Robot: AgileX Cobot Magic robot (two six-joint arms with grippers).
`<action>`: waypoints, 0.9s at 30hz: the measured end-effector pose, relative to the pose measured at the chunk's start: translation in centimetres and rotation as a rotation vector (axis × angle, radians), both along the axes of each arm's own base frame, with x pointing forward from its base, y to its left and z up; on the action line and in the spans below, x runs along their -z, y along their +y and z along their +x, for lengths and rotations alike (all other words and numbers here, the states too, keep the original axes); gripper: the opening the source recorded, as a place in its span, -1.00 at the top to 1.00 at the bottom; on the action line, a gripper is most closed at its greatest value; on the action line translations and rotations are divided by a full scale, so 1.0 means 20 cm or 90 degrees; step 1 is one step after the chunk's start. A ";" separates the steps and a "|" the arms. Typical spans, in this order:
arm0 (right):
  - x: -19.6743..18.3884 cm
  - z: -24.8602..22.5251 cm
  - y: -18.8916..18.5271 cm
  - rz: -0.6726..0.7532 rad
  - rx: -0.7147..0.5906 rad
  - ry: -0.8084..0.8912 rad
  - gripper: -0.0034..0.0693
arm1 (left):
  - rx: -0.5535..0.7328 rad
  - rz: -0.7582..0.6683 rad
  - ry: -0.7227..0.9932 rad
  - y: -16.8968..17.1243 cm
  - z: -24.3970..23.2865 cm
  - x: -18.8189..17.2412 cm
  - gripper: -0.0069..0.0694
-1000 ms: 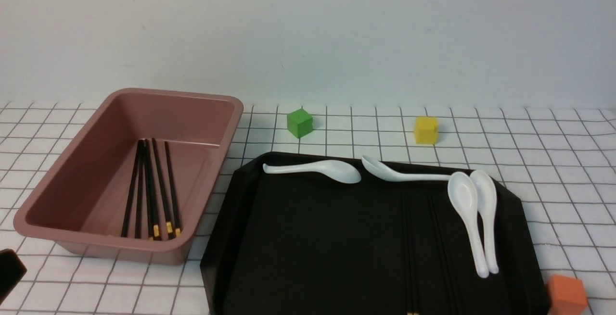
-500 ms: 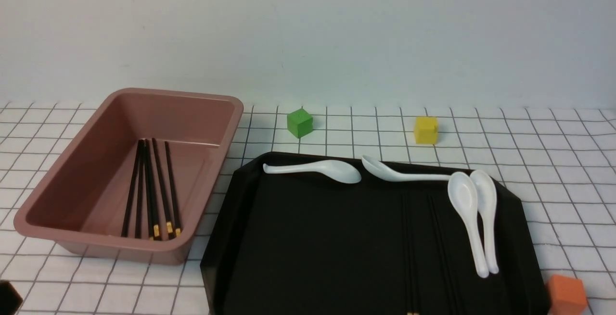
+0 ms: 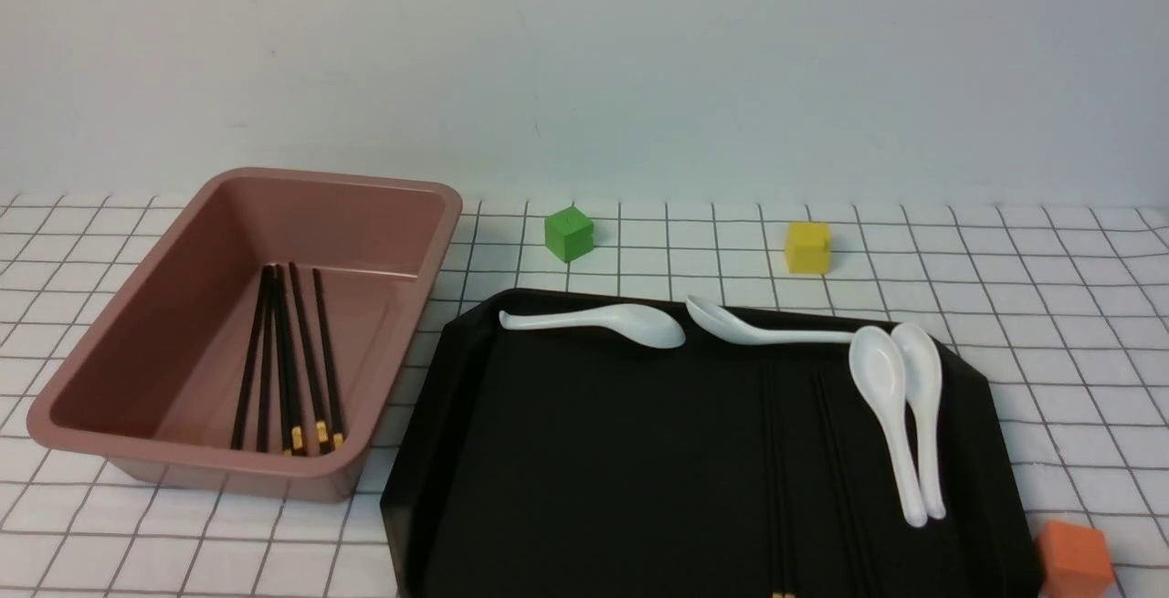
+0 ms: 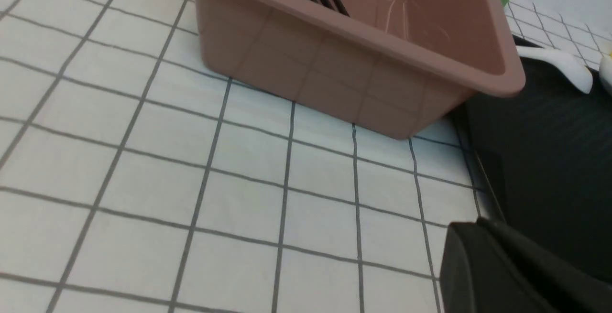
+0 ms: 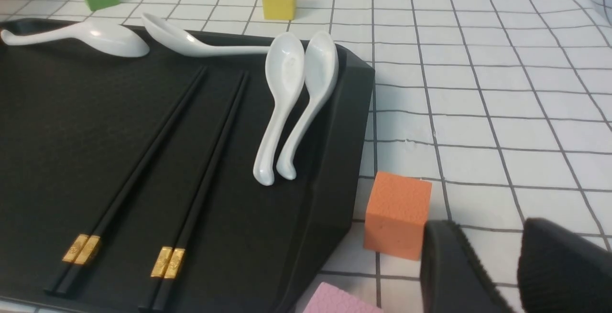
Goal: On white black tablecloth take chopsticks from black tray and put them in box.
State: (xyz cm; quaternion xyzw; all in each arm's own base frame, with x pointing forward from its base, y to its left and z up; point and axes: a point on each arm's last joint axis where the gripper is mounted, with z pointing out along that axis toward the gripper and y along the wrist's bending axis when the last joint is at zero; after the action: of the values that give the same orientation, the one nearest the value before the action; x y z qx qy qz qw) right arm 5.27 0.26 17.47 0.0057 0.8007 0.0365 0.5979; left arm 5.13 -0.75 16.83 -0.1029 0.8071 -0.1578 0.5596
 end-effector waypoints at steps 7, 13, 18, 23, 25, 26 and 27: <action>0.00 0.00 0.00 -0.001 0.000 0.000 0.25 | 0.000 0.002 -0.002 0.00 0.00 0.00 0.80; 0.00 0.00 0.00 -0.001 0.000 0.000 0.25 | 0.000 0.002 -0.004 0.00 0.00 0.00 0.78; 0.00 0.00 0.00 -0.001 0.000 0.000 0.25 | 0.000 0.002 -0.005 0.00 0.00 0.00 0.77; 0.00 0.00 0.00 -0.001 0.000 0.000 0.25 | 0.000 0.002 -0.005 0.00 0.00 0.00 0.76; 0.00 0.00 0.00 -0.001 0.000 0.000 0.25 | 0.000 0.002 -0.005 0.00 0.00 0.00 0.76; 0.00 0.00 0.00 -0.001 0.000 0.000 0.25 | 0.000 0.002 -0.005 0.00 0.00 0.00 0.76; 0.00 0.00 0.00 0.000 0.000 0.000 0.25 | 0.000 0.002 -0.005 0.00 0.00 0.00 0.76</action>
State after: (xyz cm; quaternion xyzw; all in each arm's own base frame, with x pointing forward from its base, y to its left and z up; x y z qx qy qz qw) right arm 5.27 0.26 17.47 0.0056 0.8007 0.0364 0.5979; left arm 5.15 -0.74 16.87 -0.1015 0.8051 -0.1570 0.5629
